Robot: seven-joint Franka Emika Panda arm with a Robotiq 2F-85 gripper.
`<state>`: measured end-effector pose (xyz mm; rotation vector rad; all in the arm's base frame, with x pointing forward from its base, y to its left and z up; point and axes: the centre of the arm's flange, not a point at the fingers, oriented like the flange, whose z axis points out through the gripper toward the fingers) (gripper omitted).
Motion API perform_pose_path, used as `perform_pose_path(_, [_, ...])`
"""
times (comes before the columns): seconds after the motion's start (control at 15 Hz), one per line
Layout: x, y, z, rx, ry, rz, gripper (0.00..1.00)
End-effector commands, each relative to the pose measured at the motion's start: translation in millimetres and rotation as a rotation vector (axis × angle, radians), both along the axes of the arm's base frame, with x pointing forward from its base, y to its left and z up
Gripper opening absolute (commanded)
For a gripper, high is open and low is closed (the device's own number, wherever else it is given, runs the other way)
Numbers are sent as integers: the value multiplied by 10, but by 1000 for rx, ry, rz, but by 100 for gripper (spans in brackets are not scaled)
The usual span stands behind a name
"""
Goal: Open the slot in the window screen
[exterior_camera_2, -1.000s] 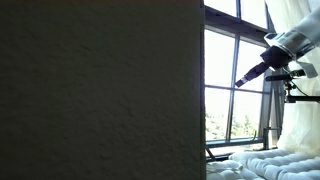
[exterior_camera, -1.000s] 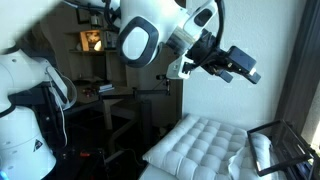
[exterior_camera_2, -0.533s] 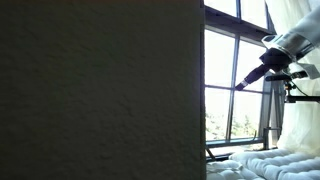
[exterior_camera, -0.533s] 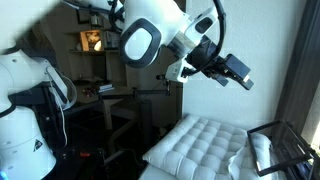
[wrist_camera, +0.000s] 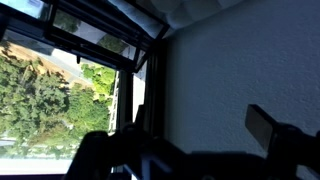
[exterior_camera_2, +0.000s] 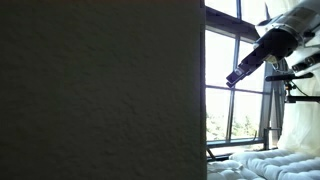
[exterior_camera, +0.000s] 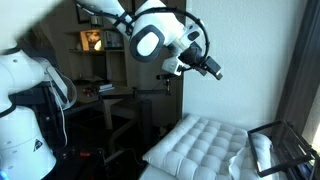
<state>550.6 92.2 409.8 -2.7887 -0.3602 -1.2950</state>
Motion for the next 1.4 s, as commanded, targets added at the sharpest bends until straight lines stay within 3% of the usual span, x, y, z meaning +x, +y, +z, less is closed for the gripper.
perform_pose_path(0.0, [126, -513, 38, 116, 19, 55, 100])
perform_pose_path(0.07, [168, -388, 18, 122, 4, 27, 100])
perform_pose_path(0.13, [132, 378, -18, 84, 7, 33, 100])
perform_pose_path(0.4, [299, 107, -76, 104, 11, -9, 100])
perform_pose_path(0.47, [275, 133, -75, 74, -8, -22, 100])
perform_pose_path(0.73, [303, 60, -94, 89, 11, -19, 100])
perform_pose_path(1.33, [399, -550, -194, 92, -9, -267, 100])
